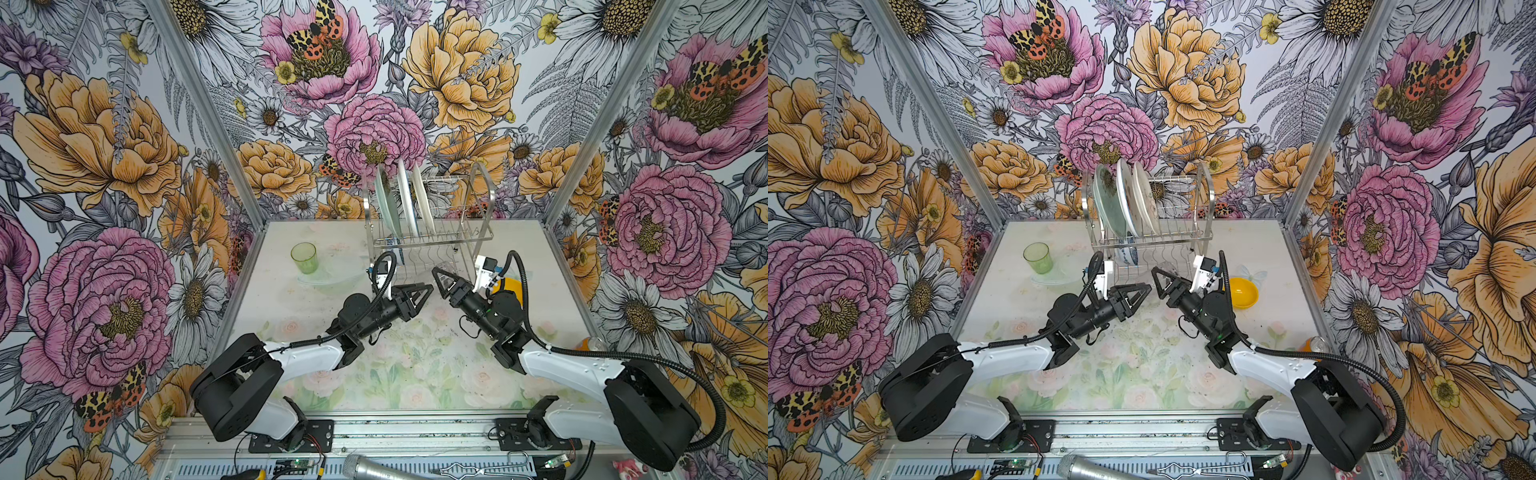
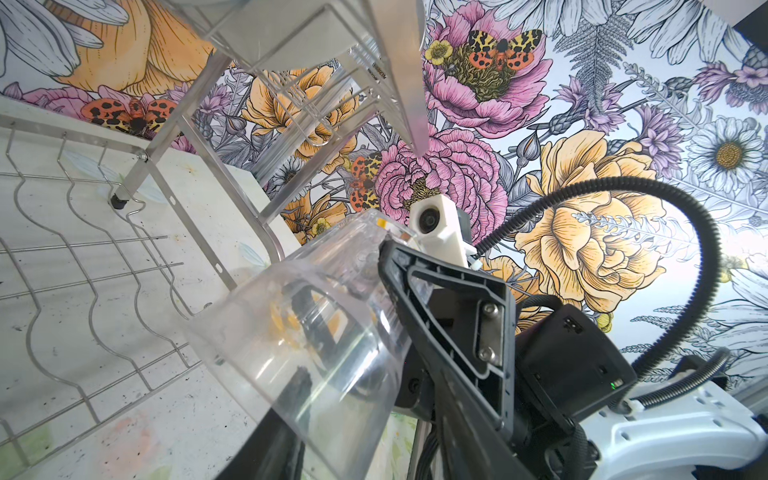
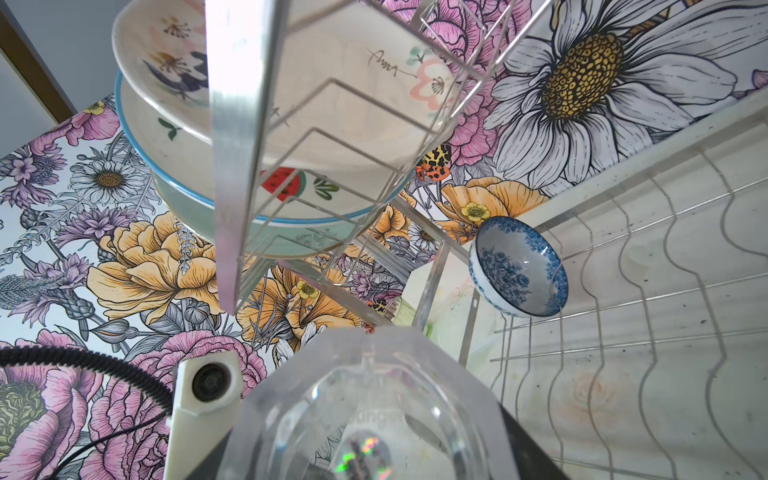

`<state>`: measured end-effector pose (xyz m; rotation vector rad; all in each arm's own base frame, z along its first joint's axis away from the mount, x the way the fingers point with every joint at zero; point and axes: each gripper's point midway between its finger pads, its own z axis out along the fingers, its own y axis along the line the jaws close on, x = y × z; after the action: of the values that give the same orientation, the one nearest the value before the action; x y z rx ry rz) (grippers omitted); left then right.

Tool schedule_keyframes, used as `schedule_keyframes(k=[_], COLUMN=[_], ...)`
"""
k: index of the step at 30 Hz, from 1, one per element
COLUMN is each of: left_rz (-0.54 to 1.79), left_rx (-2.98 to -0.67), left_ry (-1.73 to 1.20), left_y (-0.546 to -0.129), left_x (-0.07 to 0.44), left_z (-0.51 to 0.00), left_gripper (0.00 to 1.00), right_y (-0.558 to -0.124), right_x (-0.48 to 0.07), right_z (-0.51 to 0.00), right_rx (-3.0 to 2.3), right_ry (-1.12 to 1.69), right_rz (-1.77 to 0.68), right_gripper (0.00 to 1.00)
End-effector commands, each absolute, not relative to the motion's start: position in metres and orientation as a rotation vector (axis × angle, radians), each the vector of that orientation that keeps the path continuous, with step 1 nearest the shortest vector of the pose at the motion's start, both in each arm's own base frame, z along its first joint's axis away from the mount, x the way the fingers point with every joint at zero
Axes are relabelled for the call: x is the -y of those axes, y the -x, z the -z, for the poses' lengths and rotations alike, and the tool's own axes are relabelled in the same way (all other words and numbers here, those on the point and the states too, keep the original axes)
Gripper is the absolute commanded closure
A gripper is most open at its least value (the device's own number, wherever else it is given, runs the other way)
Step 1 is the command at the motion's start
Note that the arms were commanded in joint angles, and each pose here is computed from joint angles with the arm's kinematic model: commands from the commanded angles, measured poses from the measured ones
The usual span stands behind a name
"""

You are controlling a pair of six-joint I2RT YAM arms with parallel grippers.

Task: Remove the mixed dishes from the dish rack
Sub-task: 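Close the left gripper on the clear glass while the right gripper opens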

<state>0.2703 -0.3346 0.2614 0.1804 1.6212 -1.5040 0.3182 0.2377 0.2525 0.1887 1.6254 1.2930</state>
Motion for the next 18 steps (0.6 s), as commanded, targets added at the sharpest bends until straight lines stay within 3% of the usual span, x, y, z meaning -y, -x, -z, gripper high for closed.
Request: schedule_keyframes(k=[1,10,14,18], left_rz=[1.552,1.5,1.485,1.448], left_rx=[-1.53,-1.542,-1.559,-1.595], left_ry=[-0.216,-0.21,-0.222,-0.209], left_y=[-0.264,-0.266,-0.267,-0.268], left_x=[0.337,0.332,0.334,0.331], left_z=[-0.285,-0.284,-0.284,-0.276], left_gripper=[0.52,0.6,0.81,0.88], right_y=[-0.317,-0.316,-0.316,-0.314], right_x=[-0.244,-0.254,-0.254,-0.252], right_z=[-0.279,-0.281,-0.278,-0.277], right_rx=[-1.544,-1.548,-1.548,-1.545], right_ry=[-0.164,-0.151,-0.155,-0.157], right_rz=[-1.359,-1.406,-1.412,-1.41], right_gripper=[0.46,0.47,0.47,0.47])
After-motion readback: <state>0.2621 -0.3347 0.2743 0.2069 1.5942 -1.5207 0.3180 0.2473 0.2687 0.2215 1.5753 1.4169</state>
